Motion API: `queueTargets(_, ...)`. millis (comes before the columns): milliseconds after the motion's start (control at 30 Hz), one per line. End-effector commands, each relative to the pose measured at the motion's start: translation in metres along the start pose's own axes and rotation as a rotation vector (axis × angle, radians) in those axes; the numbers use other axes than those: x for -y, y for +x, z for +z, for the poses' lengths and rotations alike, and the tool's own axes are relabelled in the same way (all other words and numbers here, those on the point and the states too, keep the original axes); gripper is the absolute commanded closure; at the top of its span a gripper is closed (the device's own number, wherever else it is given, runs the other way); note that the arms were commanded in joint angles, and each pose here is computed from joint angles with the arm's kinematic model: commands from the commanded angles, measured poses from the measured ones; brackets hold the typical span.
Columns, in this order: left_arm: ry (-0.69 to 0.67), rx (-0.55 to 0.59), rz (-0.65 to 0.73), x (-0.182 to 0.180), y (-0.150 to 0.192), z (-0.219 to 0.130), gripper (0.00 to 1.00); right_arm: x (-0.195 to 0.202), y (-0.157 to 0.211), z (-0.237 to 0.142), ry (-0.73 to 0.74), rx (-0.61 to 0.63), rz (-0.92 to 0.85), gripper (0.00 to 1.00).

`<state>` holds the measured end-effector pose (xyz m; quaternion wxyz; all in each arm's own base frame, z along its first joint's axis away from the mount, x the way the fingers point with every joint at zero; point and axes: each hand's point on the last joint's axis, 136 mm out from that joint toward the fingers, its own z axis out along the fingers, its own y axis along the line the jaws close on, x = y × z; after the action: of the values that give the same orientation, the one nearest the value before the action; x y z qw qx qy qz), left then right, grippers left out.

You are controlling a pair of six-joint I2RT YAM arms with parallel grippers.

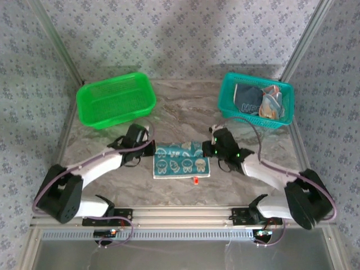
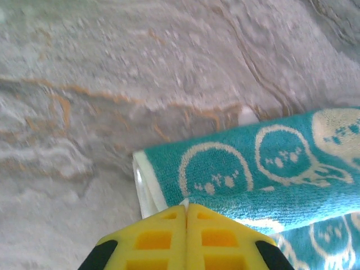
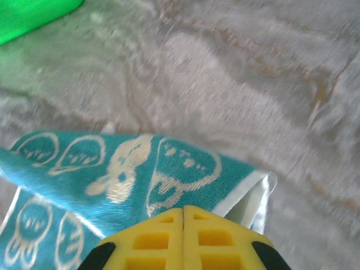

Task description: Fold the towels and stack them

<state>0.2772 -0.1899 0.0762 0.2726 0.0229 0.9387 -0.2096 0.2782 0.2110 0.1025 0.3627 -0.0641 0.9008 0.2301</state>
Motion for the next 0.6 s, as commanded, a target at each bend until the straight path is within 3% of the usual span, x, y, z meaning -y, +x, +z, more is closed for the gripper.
queueTargets(0, -0.012, 0.057, -0.001, 0.0, 0.019, -0.009, 0.75, 0.006, 0.024, -0.015, 0.057, 0.059, 0.0, 0.53)
queueTargets(33, -0.014, 0.062, -0.005, -0.001, 0.027, -0.012, 0.55, 0.006, 0.032, -0.019, 0.053, 0.059, 0.002, 0.44)
queueTargets(67, -0.017, 0.068, -0.012, -0.002, 0.032, -0.015, 0.47, 0.008, 0.037, -0.023, 0.06, 0.056, 0.005, 0.43)
queueTargets(200, -0.012, 0.085, -0.046, -0.001, 0.033, -0.025, 0.38, 0.011, 0.037, -0.031, 0.079, 0.056, 0.019, 0.43)
queueTargets(400, -0.057, 0.06, -0.055, -0.002, 0.024, -0.02, 0.47, 0.015, 0.039, -0.02, 0.098, -0.03, 0.021, 0.58)
queueTargets(500, -0.059, 0.033, -0.069, 0.001, 0.022, -0.011, 0.52, 0.017, 0.035, -0.013, 0.098, -0.062, 0.038, 0.59)
queueTargets(567, -0.05, 0.021, -0.079, 0.003, 0.022, -0.005, 0.62, 0.02, 0.033, -0.009, 0.104, -0.077, 0.046, 0.59)
